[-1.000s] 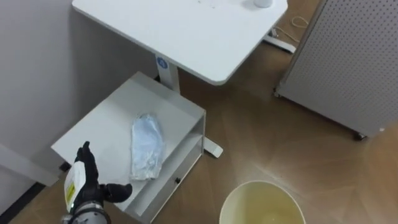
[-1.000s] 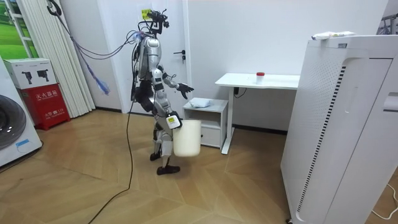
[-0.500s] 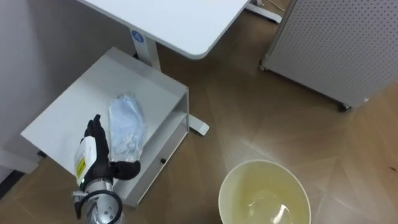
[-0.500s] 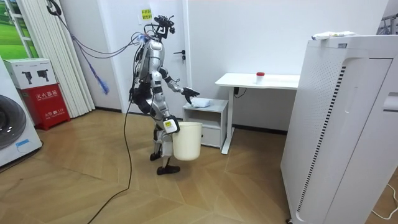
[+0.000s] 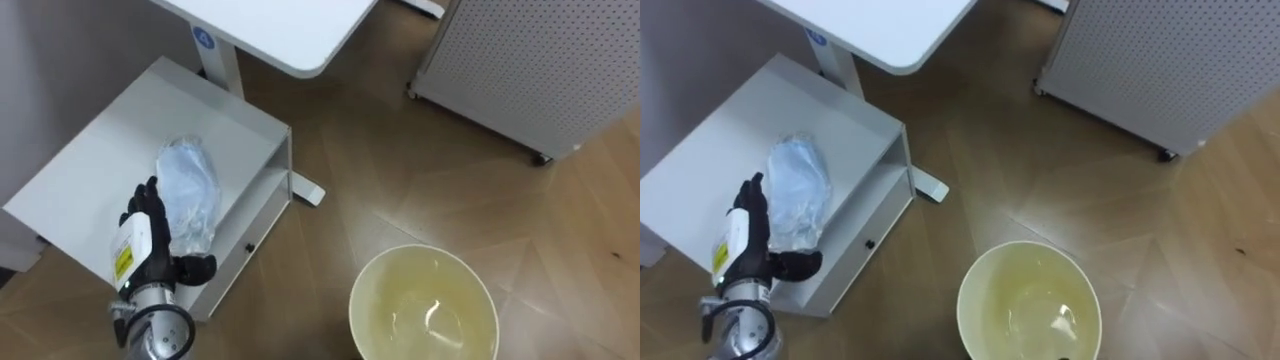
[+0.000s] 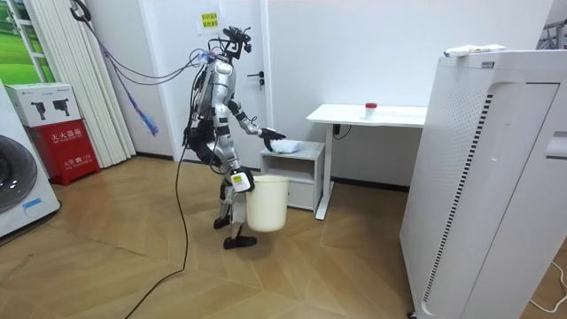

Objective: Pick garbage

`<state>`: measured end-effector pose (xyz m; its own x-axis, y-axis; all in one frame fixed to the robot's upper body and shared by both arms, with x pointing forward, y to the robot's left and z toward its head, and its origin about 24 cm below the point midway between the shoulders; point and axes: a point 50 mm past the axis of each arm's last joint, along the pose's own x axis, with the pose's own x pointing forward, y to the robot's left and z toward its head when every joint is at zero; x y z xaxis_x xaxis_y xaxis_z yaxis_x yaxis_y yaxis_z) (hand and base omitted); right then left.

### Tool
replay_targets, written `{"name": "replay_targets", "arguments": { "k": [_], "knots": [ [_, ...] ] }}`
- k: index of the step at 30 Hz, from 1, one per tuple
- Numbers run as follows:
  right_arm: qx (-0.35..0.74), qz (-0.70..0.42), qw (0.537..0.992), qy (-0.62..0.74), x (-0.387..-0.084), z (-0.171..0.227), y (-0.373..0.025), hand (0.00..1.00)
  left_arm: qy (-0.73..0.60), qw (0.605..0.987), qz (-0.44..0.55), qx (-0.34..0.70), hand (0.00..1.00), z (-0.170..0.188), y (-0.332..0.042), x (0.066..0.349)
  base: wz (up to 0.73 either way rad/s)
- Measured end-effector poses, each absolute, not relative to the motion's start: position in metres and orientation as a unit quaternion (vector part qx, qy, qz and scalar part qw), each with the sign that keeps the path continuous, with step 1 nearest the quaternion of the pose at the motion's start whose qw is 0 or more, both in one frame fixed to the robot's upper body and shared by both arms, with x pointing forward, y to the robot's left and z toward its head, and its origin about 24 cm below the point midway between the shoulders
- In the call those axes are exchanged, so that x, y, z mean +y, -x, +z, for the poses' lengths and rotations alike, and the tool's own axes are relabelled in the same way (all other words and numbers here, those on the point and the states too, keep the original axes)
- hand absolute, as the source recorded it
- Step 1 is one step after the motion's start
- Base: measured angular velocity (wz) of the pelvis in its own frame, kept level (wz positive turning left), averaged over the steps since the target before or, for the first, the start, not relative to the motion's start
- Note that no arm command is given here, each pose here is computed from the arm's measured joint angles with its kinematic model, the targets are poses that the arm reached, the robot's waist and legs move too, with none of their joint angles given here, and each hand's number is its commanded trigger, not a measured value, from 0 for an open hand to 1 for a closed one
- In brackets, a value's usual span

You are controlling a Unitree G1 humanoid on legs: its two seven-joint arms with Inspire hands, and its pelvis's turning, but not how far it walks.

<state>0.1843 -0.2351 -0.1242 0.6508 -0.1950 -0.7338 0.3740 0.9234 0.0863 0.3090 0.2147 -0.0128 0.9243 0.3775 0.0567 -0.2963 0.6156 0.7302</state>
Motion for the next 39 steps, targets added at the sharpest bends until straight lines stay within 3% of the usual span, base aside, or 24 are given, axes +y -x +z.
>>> {"name": "replay_targets", "arguments": {
  "k": [8, 16, 21, 22, 24, 39],
  "knots": [
    [0.375, -0.163, 0.904, -0.128, -0.241, -0.120, -0.188, 1.00, -0.459, 0.873, 0.156, 0.051, 0.00, -0.011, -0.313, 0.212, 0.06],
    [0.373, -0.158, 0.904, -0.138, -0.243, -0.116, -0.192, 1.00, -0.573, 0.812, 0.109, 0.003, 0.00, -0.008, -0.316, 0.207, 0.00],
    [0.375, -0.163, 0.901, -0.144, -0.245, -0.117, -0.191, 1.00, -0.600, 0.793, 0.105, -0.018, 0.00, 0.003, -0.327, 0.202, 0.00],
    [0.381, -0.166, 0.898, -0.144, -0.246, -0.118, -0.190, 1.00, -0.603, 0.791, 0.104, -0.020, 0.53, 0.005, -0.328, 0.201, 0.00],
    [0.387, -0.167, 0.895, -0.143, -0.247, -0.119, -0.188, 1.00, -0.605, 0.789, 0.106, -0.018, 1.00, 0.006, -0.329, 0.202, 0.00],
    [0.402, -0.185, 0.883, -0.156, -0.250, -0.123, -0.181, 1.00, -0.628, 0.770, 0.109, -0.009, 1.00, 0.011, -0.334, 0.209, -0.01]
  ]
}}
